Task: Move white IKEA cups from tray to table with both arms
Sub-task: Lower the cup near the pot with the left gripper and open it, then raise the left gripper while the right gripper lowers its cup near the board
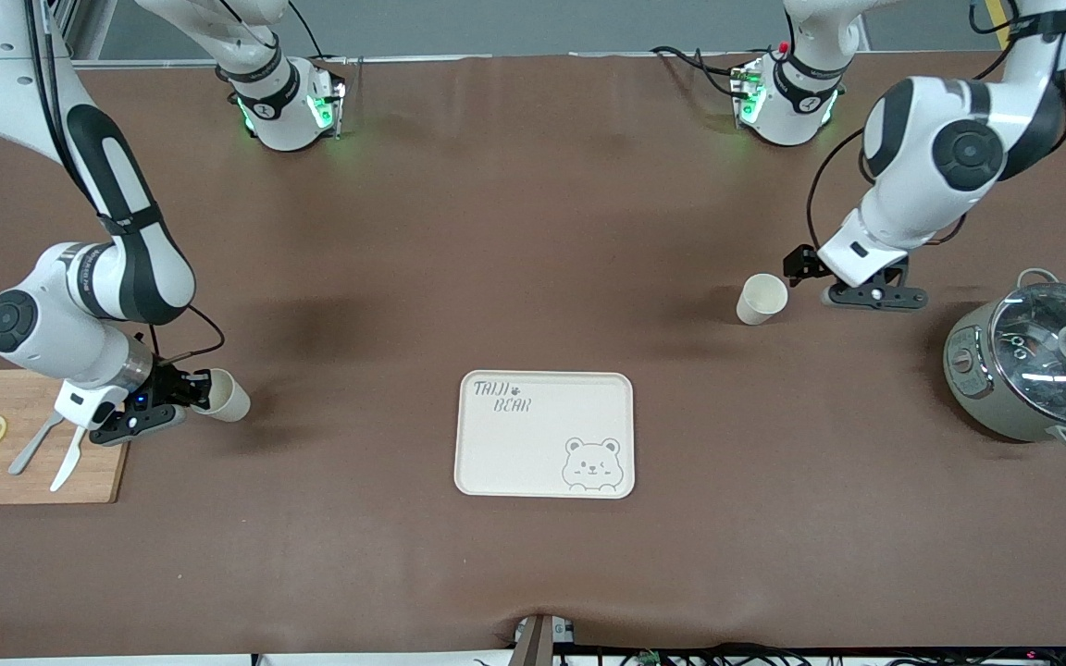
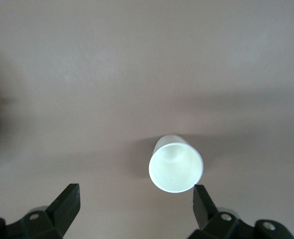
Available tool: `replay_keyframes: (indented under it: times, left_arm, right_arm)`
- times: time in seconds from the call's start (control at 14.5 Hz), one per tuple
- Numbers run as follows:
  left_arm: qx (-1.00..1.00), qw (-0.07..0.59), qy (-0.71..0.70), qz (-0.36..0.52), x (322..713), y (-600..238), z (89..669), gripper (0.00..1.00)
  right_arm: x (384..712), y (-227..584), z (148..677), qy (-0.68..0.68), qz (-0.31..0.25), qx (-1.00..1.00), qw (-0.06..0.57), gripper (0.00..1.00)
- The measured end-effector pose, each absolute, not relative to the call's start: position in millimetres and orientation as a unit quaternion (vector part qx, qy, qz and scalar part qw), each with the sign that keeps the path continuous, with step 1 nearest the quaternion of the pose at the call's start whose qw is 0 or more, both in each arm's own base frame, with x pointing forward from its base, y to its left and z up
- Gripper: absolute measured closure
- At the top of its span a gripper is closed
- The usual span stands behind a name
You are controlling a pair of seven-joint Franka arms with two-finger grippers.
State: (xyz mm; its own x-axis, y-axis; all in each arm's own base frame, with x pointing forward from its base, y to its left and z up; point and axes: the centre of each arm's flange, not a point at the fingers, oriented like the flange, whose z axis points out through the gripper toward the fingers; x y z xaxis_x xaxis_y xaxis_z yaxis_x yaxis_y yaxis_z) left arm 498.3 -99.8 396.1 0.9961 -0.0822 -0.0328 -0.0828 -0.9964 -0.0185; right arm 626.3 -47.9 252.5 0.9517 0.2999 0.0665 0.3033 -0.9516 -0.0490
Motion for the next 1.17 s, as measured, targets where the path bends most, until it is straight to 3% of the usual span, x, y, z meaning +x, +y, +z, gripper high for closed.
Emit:
replay_keyframes:
  times: [0.34, 1.17]
  left_arm:
    - [-0.999, -0.001, 0.033, -0.012, 532.8, -105.0, 468.6, 0.0]
    - [-0.998, -0.017, -0.003, -0.053, 567.4, -65.0, 521.8, 0.0]
  right_arm:
    - [628.0, -45.2, 244.6, -0.154, -0.035, -0.987, 0.029, 0.96]
    - [629.0, -44.9, 230.4, -0.154, -0.039, -0.987, 0.029, 0.96]
